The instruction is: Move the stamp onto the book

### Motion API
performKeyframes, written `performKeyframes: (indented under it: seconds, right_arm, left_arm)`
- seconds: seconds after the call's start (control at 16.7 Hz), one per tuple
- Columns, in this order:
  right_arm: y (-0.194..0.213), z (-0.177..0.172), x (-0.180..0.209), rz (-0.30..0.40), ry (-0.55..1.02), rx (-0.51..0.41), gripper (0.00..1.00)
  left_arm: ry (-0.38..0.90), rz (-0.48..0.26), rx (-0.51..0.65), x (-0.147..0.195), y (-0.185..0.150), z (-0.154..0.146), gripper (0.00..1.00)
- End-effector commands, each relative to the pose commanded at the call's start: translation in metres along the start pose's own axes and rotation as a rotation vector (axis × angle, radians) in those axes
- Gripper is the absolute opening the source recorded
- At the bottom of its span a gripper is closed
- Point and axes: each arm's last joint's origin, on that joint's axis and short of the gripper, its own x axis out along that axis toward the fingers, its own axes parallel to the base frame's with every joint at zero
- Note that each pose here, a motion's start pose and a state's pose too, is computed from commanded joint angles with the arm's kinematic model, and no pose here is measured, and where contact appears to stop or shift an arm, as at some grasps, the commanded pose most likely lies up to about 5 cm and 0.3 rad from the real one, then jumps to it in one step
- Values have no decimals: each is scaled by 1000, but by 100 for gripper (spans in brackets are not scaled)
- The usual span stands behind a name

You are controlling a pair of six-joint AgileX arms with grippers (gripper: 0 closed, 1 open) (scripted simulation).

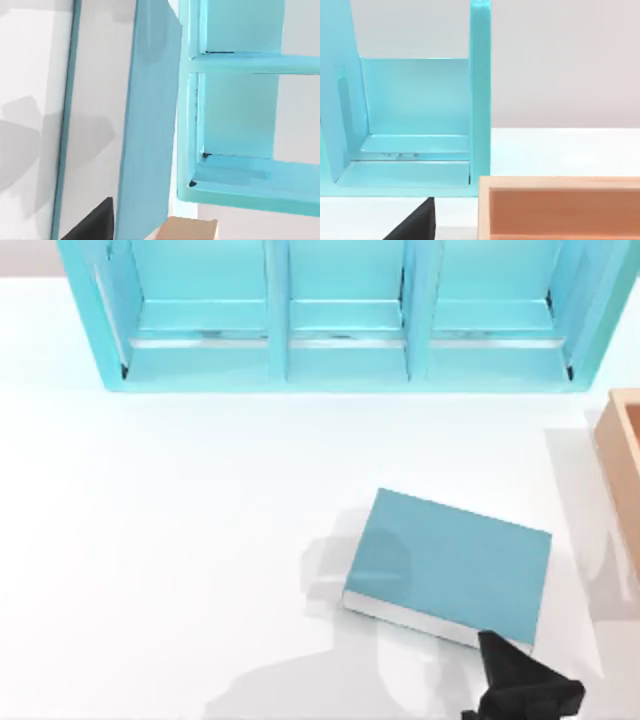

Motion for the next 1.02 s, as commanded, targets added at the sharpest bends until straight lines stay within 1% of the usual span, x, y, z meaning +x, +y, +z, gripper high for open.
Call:
performKeyframes:
  seconds: [0.18,0.3,0.42,0.54,0.66,0.78,0.9,1.02]
  right_arm:
    - [0,0,0,0,0,0,100]
    - [0,0,0,0,0,0,100]
    - [0,0,0,0,0,0,100]
    - [0,0,0,0,0,0,100]
    - [0,0,0,0,0,0,100]
    - [0,0,0,0,0,0,100]
    - [0,0,0,0,0,0,100]
    - [0,0,0,0,0,0,100]
  left_arm:
    - [-8,4,-2,3,-3,1,100]
    - [-26,26,-3,11,-11,4,100]
    - [-55,70,-6,25,-27,12,100]
    - [-86,133,-5,43,-48,26,100]
    - [-109,213,3,64,-73,46,100]
    - [-110,299,24,87,-98,74,100]
    - [-81,379,67,109,-120,109,100]
    - [-17,434,134,126,-136,148,100]
